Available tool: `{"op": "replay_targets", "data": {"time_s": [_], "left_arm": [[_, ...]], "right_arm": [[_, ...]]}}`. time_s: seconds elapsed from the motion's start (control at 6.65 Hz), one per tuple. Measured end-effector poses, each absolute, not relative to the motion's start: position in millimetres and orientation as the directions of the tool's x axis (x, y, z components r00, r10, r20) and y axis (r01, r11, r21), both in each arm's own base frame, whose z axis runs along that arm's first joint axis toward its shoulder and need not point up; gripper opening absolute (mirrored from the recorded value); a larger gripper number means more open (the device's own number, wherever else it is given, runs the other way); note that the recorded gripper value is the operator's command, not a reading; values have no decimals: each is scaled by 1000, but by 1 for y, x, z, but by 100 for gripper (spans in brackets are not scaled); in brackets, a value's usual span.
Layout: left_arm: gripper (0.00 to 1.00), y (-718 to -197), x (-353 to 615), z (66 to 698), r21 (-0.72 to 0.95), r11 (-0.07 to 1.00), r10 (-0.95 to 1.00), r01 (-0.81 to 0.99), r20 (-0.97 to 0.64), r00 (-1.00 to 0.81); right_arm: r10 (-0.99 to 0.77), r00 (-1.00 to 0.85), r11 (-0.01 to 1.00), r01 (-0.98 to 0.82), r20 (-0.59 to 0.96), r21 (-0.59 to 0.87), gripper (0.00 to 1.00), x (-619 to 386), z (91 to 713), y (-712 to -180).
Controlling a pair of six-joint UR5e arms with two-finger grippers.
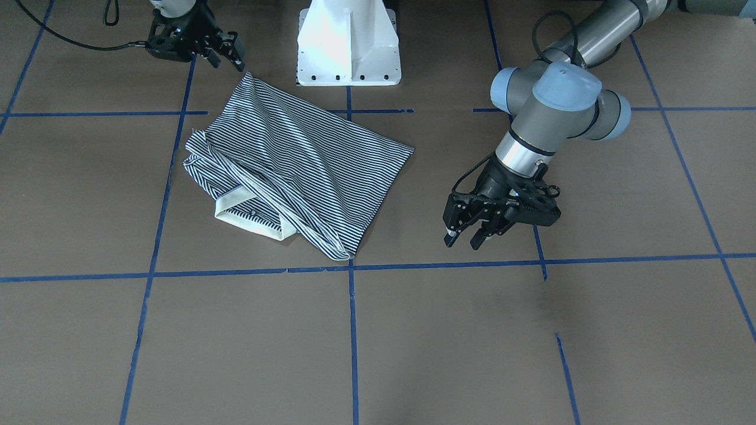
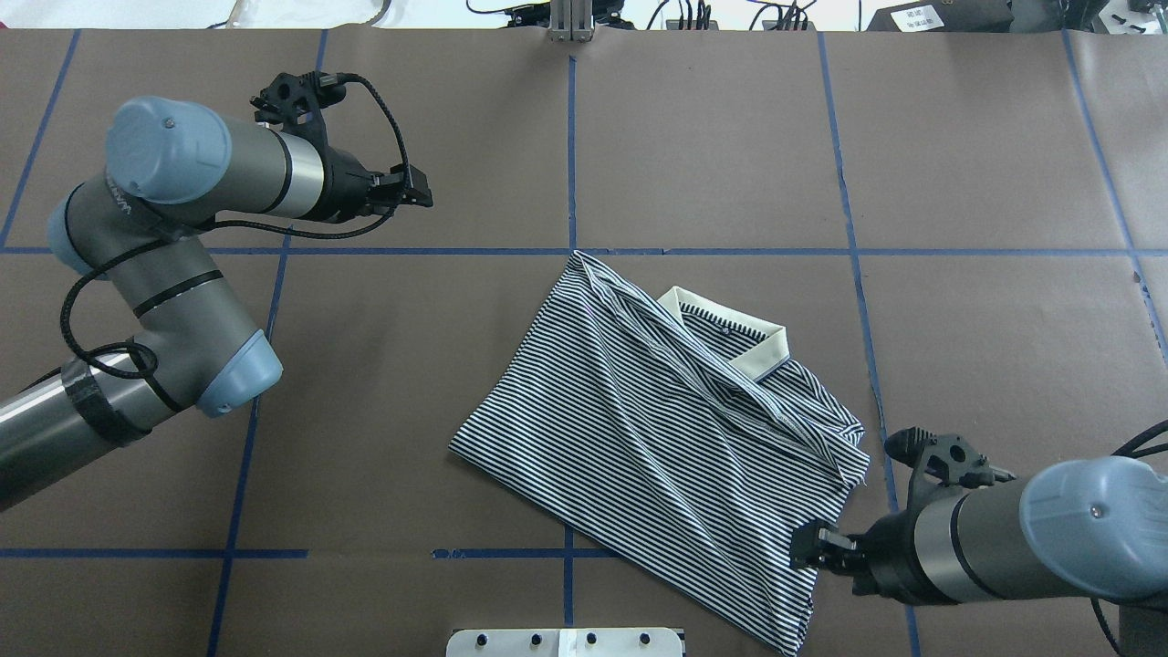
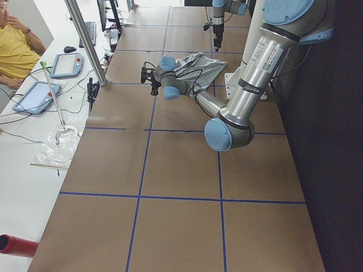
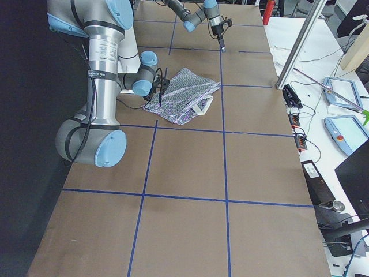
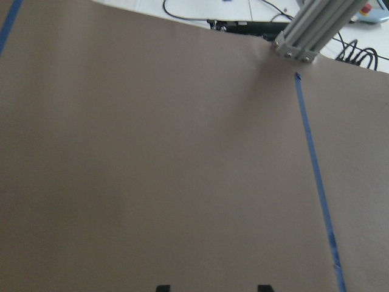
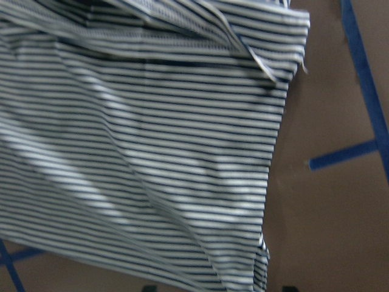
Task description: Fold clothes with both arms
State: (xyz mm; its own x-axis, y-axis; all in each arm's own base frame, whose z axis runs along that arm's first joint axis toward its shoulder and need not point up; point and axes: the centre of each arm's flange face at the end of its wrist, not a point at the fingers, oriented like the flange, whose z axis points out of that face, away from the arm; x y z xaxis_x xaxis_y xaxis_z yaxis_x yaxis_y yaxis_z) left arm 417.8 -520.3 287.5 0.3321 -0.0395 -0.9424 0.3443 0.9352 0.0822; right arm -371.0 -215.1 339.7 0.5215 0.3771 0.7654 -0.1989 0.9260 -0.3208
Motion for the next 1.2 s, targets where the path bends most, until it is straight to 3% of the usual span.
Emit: {"op": "replay_targets", "data": {"time_s": [0.45, 0.75, 1.2], "left_arm": [[72, -439, 445, 283, -114, 960, -184, 258, -946, 268], [72, -401, 479, 286, -213, 951, -276, 225, -911, 305], [73, -353, 523, 293, -286, 931, -354, 226, -859, 369]], "right_arm": [[413, 445, 867, -460, 794, -194, 100, -373, 348, -290], [411, 456, 852, -501, 790, -154, 100, -364, 359, -333], [412, 465, 852, -501, 784, -150, 100, -365, 365, -345]]}}
